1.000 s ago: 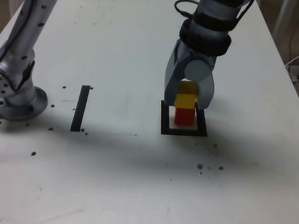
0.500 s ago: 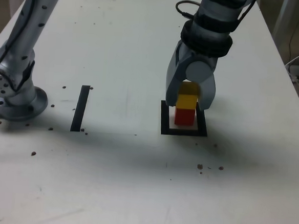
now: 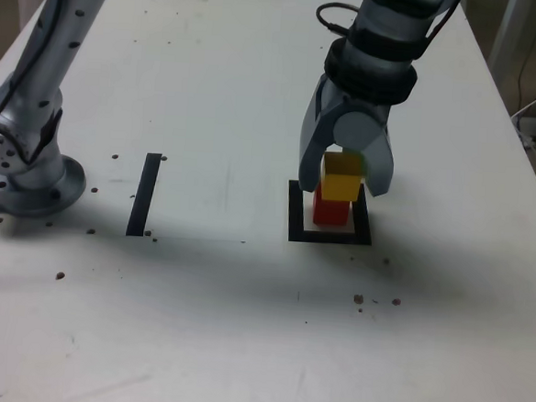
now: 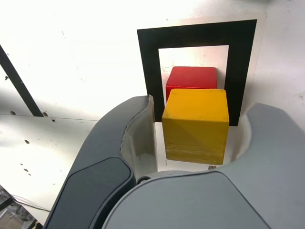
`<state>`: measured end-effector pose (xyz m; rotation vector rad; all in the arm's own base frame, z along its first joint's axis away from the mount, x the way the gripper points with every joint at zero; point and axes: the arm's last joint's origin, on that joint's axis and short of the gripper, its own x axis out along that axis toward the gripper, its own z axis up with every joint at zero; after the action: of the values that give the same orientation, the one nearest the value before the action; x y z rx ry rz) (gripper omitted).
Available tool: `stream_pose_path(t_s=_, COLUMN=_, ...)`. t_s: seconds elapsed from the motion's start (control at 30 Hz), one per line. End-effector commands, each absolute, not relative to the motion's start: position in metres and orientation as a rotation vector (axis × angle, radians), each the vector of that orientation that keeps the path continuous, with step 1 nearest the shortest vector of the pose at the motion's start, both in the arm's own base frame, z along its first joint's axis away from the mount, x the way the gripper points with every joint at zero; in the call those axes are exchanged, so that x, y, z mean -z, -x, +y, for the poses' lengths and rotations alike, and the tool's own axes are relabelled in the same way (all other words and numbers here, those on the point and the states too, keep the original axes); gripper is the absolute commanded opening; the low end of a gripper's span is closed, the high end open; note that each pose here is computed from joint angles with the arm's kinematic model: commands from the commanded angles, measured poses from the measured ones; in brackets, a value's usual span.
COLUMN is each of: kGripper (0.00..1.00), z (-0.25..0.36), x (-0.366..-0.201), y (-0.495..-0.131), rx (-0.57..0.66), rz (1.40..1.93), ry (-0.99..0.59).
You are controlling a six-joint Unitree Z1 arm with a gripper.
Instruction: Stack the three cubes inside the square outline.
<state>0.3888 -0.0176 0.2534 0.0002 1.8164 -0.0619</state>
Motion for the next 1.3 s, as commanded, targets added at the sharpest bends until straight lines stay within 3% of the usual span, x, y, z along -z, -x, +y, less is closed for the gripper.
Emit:
stream_pose_path(t_s=0.0, kGripper=0.92, z=-0.018, x=-0.253, y=-0.388, rx=0.063, rz=1.821, ry=-0.006)
stream_pose_path(t_s=0.5, kGripper=0.99, z=0.028, x=-0.286, y=-0.367, rx=-0.045, rz=1.759, ry=-0.069)
stream_pose_path(t_s=0.77, kGripper=0.99, z=0.066, x=-0.266, y=-0.381, rx=0.067, rz=1.791, ry=-0.113)
stream_pose_path(t_s=1.07, kGripper=0.97, z=0.087, x=-0.255, y=-0.399, rx=0.177, rz=1.772, ry=-0.131)
stream_pose_path(t_s=1.27, kGripper=0.93, z=0.096, x=-0.240, y=-0.410, rx=0.224, rz=1.787, ry=-0.111)
